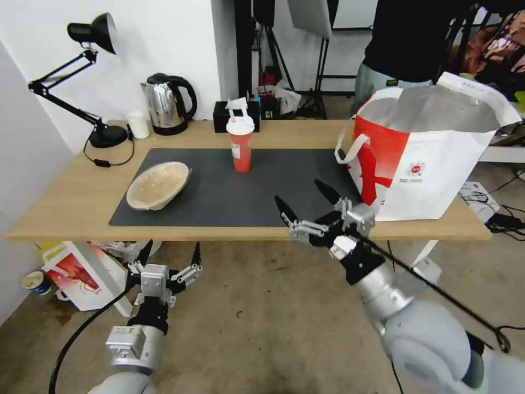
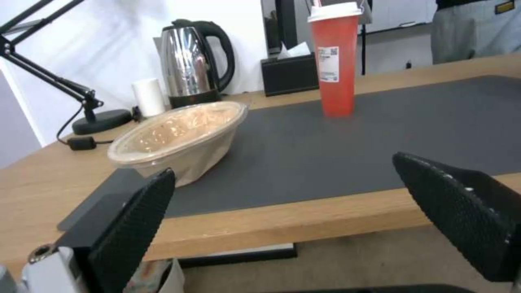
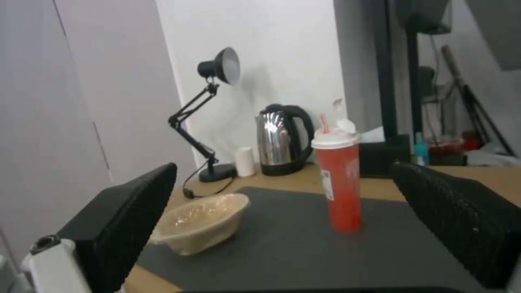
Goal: Pick up the trash from the table and place it into the takeout bag.
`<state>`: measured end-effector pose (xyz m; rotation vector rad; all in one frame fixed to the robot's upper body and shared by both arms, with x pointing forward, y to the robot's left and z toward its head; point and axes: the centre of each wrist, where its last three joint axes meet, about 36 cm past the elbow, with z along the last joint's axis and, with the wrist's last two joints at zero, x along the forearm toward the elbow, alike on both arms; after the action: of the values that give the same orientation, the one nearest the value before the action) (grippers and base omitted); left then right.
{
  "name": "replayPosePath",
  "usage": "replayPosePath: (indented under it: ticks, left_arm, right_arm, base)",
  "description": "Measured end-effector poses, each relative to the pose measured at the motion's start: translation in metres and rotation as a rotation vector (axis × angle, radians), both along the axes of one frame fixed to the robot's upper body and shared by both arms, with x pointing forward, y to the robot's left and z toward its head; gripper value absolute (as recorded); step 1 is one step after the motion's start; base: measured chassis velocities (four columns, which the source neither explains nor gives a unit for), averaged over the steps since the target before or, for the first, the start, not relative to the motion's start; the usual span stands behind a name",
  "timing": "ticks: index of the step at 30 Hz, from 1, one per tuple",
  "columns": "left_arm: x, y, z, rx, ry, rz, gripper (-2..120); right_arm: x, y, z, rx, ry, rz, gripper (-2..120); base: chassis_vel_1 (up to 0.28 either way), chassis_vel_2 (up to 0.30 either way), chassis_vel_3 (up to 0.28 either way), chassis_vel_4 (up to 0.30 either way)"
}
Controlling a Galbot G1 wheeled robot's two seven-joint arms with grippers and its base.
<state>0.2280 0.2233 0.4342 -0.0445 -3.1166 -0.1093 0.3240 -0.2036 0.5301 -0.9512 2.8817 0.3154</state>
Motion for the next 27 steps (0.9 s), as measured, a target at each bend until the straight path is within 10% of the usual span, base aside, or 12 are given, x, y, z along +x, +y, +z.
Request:
replayPosePath:
  ticks: [27]
  left_arm:
    - [0.0,0.0,0.0,0.0,0.0,0.0,100]
  right_arm:
    - [0.097,0.034,0.032,-0.145,0.11,0.039,100]
  base:
    - [0.0,0.0,0.0,0.0]
